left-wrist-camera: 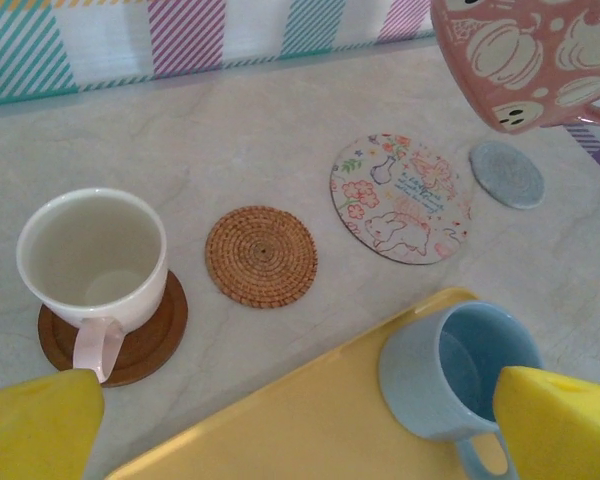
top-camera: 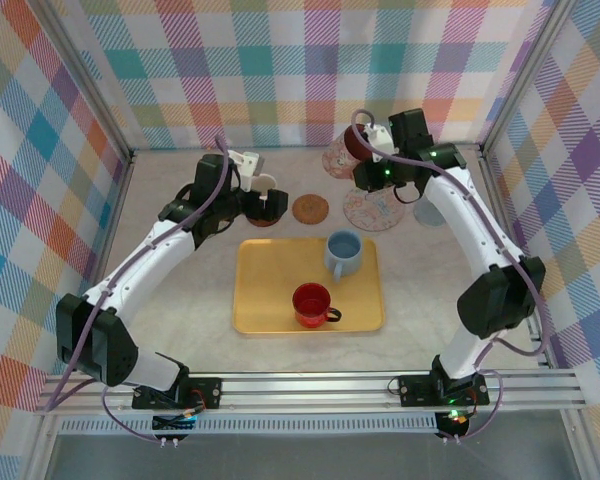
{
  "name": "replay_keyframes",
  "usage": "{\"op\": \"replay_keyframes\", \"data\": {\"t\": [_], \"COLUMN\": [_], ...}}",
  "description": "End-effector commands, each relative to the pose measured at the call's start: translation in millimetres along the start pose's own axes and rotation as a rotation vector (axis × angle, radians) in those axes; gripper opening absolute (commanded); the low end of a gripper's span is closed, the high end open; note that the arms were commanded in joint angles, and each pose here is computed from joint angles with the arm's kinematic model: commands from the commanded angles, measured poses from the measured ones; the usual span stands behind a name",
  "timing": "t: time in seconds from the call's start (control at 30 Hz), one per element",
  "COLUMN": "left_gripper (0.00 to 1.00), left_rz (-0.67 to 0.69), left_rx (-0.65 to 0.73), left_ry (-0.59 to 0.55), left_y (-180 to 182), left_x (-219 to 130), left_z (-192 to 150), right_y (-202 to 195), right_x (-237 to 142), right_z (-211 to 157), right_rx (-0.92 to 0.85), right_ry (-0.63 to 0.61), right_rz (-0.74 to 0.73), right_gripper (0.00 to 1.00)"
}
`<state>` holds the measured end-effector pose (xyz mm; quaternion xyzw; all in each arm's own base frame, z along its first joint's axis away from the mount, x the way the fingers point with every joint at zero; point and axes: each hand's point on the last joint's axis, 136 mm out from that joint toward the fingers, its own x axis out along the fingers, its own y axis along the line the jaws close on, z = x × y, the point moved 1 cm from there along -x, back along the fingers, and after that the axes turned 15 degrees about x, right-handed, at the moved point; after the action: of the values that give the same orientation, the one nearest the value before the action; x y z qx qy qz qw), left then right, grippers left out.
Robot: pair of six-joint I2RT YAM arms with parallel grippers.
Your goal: Place the cup by the coaster
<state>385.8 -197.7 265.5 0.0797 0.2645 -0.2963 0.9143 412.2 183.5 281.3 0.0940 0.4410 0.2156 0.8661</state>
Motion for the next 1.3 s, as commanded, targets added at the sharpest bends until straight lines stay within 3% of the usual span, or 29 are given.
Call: {"op": "replay_keyframes", "data": {"t": [0.0, 0.57, 1.27], "left_gripper": [1.0, 1.0, 1.0], "left_rz": [0.001, 0.001, 0.009], "left_rx": [-0.015, -0.01, -0.016], "left_ry": [-0.02, 0.081, 0.173], "left_y": [8.6, 20.5, 22.2], "left_x": [1.4, 30.4, 42.7], "left_z": [10.8, -20.8, -60.6], "right_y": [8.4, -14.7, -11.6], "right_x": [-16.5, 42.7, 118.2], "right_z": [36.8, 55.2, 28.7], "right_rx": [-0.057, -0.089, -0.175], "right_ry": [-0.105, -0.033, 0.118], "right_rz": [0.019, -0.067, -0.148], "right_gripper": [0.0, 0.0, 0.0]}}
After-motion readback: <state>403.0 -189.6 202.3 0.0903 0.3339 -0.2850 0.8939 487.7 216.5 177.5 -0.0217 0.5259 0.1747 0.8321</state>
